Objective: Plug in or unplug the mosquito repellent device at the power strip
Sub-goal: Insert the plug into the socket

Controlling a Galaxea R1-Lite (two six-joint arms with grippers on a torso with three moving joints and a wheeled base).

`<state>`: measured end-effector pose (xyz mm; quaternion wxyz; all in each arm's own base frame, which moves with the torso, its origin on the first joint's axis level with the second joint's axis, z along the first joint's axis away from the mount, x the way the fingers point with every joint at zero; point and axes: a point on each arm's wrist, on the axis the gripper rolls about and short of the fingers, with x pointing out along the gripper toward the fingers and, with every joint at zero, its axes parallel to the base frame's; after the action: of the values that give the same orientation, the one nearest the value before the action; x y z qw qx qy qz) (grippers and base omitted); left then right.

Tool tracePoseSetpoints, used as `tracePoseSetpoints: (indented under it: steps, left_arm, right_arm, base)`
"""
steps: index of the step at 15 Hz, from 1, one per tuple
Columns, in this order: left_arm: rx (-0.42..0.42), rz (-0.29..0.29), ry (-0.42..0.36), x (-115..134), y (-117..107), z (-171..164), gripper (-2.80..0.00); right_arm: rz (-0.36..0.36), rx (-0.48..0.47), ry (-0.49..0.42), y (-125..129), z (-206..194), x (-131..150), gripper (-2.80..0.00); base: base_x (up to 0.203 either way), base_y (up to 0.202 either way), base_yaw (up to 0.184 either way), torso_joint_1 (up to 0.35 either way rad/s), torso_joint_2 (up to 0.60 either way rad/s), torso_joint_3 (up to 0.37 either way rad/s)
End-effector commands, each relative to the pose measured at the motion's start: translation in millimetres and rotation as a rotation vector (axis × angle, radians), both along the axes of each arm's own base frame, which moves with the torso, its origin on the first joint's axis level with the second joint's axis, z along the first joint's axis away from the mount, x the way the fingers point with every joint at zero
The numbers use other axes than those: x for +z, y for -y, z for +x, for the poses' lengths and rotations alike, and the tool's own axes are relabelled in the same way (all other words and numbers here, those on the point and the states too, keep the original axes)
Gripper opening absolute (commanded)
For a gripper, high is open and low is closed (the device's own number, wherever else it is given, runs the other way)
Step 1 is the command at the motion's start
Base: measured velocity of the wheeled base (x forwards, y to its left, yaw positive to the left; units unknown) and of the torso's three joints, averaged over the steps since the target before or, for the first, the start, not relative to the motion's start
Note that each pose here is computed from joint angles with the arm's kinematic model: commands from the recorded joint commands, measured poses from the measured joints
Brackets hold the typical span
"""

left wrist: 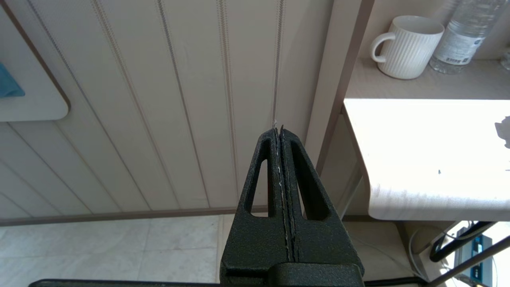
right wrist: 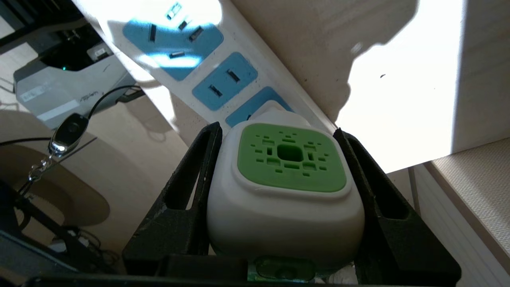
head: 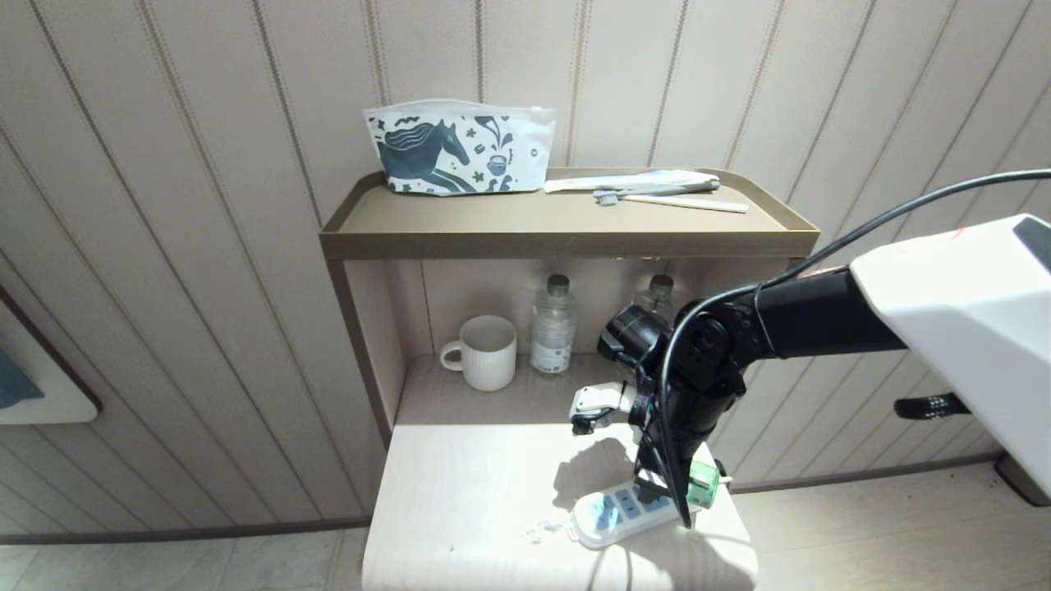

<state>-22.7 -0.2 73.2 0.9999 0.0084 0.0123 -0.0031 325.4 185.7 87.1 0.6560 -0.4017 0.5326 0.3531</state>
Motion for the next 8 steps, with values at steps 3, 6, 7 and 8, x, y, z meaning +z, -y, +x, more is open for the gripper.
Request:
tracePoseSetpoints:
  steps: [3,6,7,8]
  left_arm:
    - [0.0,0.0,0.0,0.0,0.1,0.0,-2.8]
    - [0.0,0.002,0.0,0.0,0.0,0.0,-2.8]
    - [0.0,0.002,0.0,0.0,0.0,0.0,-2.8]
    - [-0.002,0.002,0.0,0.0,0.0,0.0,-2.8]
  right_arm:
    - [0.013,-0.04,0.016,14.7,1.0,-4.7,-2.8]
    - [0.055,-0.075,0.036,25.4,-0.5,3.4,-2.8]
    - [0.062,-0.078,0.046,26.7,-1.0,5.0,-2.8]
    - [0.066,-0.082,0.051,27.9,-0.4,4.8,-2.8]
  base:
    - [0.0,0.0,0.0,0.0,0.0,0.0]
    - [0.0,0.0,0.0,0.0,0.0,0.0]
    - [0.0,0.0,0.0,0.0,0.0,0.0]
    - [0.0,0.0,0.0,0.0,0.0,0.0]
